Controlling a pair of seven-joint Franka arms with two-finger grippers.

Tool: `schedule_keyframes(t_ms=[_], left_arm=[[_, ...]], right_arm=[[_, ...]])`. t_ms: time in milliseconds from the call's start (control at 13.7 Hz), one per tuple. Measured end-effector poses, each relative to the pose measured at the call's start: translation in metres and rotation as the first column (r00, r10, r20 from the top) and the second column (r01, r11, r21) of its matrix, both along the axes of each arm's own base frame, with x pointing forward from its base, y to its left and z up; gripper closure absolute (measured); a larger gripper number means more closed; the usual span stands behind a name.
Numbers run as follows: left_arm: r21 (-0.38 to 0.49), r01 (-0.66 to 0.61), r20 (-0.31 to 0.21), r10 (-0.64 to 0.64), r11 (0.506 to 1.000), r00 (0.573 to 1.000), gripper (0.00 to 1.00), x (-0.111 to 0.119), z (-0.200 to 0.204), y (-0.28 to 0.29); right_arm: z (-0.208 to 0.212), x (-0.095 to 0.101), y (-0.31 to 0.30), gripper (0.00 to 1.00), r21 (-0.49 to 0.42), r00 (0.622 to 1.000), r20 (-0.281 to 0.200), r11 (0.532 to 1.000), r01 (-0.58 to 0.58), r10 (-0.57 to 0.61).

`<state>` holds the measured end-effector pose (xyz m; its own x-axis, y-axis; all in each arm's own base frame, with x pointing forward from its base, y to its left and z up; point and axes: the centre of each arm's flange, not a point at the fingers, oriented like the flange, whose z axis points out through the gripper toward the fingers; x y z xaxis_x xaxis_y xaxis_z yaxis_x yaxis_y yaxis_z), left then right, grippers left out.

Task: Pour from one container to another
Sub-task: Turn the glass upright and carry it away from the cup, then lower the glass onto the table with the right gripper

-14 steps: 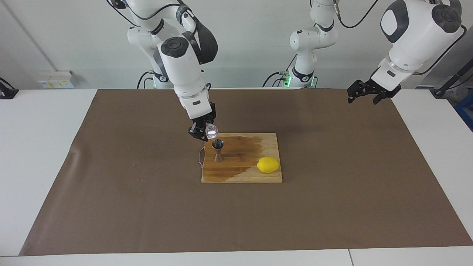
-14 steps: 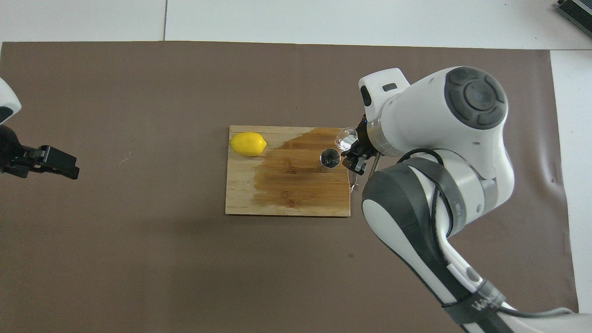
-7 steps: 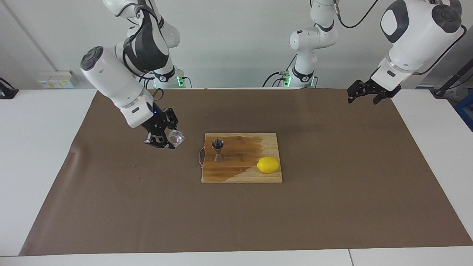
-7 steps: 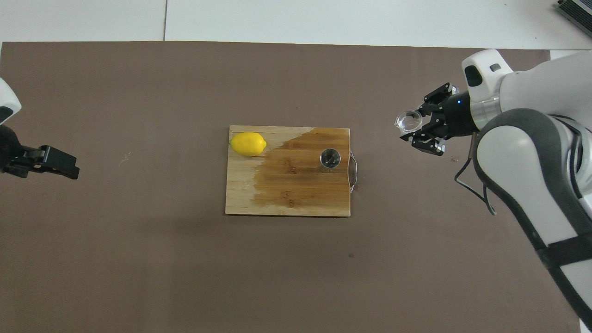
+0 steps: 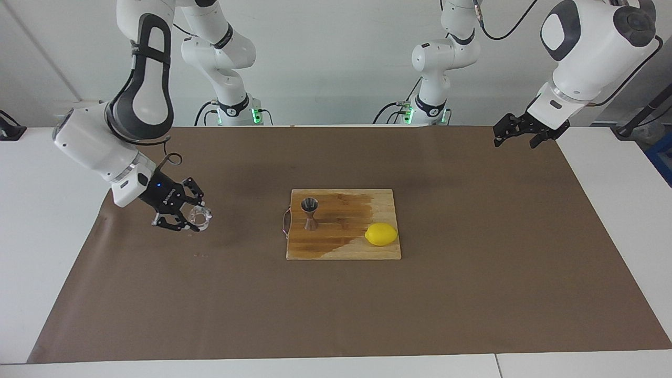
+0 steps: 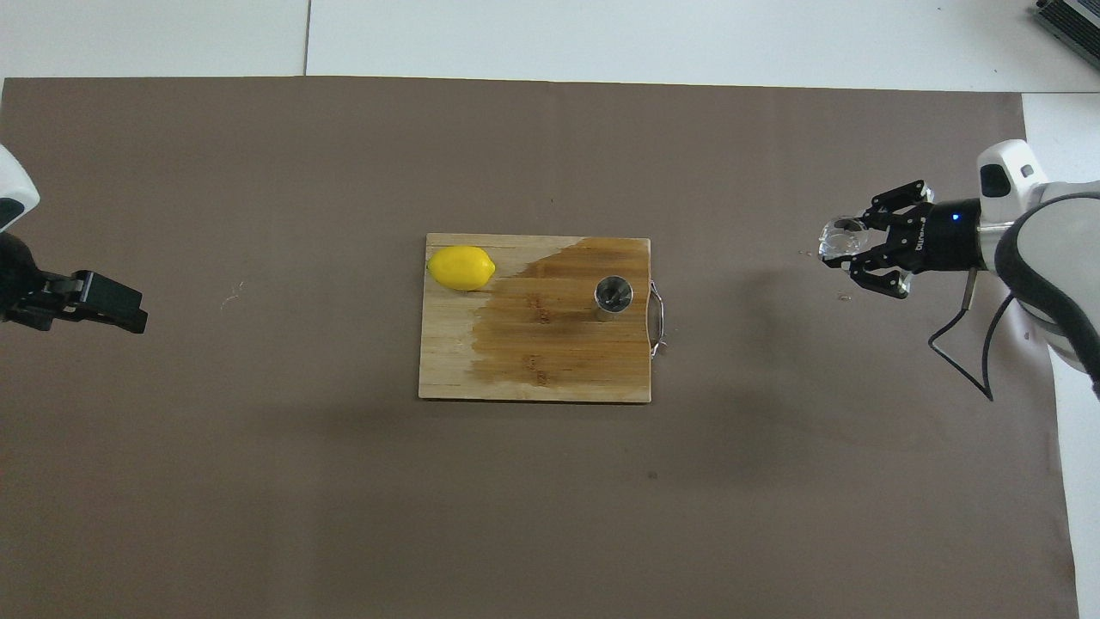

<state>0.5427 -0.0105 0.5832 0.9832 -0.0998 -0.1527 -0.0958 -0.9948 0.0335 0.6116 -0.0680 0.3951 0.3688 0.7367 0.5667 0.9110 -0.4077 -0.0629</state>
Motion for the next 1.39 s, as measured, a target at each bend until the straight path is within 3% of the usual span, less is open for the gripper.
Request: schedule_keyframes(t_ms=[292, 876, 1095, 1386], left_arm=[[0.000, 0.000, 0.000, 0.000, 1.000, 1.000, 0.00, 0.000, 0.000, 0.000], [0.000, 0.000, 0.000, 0.000, 1.000, 1.000, 0.00, 0.000, 0.000, 0.000], [0.000, 0.000, 0.000, 0.000, 1.000, 1.000, 0.00, 0.000, 0.000, 0.000], [0.000, 0.000, 0.000, 0.000, 1.000, 1.000, 0.00, 0.000, 0.000, 0.000]], right_arm=[[-0.033, -0.001, -0.040, 0.52, 0.063, 0.998, 0.015, 0.996, 0.060, -0.061], [-0.102, -0.020, -0.085, 0.52, 0.090, 0.993, 0.058, 0.990, -0.107, 0.102], [-0.116, -0.026, -0.084, 0.52, 0.133, 0.991, 0.088, 0.985, -0.107, 0.095], [-0.123, -0.029, -0.083, 0.52, 0.138, 0.992, 0.081, 0.984, -0.109, 0.098]])
